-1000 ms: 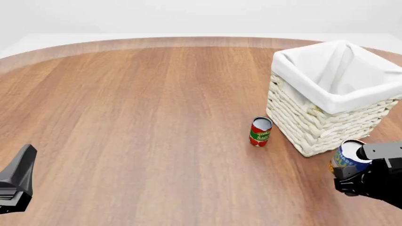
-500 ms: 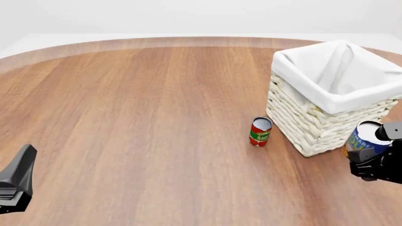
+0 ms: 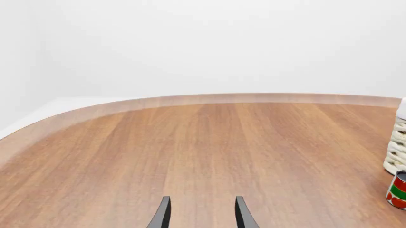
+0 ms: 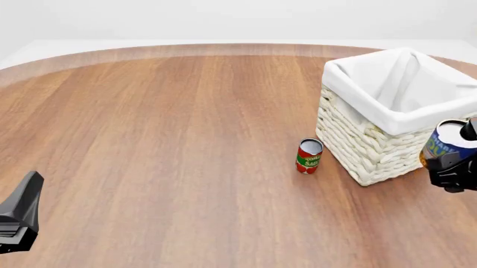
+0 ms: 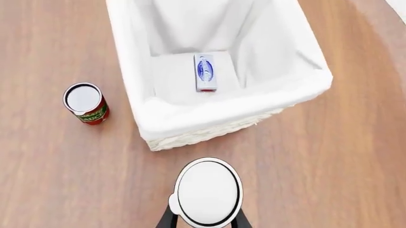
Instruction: Pick up the alphabet soup and the cream cheese box, and put them in the basket.
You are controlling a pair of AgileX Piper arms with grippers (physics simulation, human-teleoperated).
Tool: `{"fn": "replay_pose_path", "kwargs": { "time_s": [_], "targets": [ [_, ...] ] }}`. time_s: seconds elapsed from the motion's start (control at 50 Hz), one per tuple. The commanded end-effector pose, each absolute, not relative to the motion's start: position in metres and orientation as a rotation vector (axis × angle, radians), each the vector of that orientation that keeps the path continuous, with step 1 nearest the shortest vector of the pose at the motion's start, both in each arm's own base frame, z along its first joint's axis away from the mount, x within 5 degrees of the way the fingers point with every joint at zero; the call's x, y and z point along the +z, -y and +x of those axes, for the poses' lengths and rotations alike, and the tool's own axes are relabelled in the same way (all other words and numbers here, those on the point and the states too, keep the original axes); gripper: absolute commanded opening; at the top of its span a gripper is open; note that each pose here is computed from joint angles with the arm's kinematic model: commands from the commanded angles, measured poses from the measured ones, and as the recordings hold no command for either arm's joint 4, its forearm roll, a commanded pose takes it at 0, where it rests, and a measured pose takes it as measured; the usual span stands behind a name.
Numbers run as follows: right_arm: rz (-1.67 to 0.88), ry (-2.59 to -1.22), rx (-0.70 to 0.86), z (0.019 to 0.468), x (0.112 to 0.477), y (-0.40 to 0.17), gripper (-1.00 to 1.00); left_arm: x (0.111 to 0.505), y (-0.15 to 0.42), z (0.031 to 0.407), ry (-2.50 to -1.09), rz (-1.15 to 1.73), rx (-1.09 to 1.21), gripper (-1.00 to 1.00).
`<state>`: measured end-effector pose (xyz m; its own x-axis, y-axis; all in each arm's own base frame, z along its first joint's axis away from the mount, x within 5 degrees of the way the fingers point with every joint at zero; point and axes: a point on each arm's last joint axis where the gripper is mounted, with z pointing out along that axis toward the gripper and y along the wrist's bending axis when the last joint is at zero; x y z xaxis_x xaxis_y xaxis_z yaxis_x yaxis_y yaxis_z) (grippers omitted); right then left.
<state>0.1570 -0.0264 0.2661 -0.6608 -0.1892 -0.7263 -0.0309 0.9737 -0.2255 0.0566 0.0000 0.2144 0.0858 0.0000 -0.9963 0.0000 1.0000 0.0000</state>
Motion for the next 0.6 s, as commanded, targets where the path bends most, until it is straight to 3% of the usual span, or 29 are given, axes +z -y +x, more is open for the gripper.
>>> {"fn": "replay_pose_path", "kwargs": {
  "time_s": [0.02, 0.6],
  "targets": [
    [-0.146, -2.256, -0.255, 0.164, 0.286, 0.029, -1.00, 0.214, 0.000, 0.057, -1.485, 0.000, 0.000, 1.00],
    [-0.165, -2.179, -0.288, 0.191, 0.333, 0.034, -1.00, 0.214, 0.000, 0.057, -1.485, 0.000, 0.000, 1.00]
  ]
}}
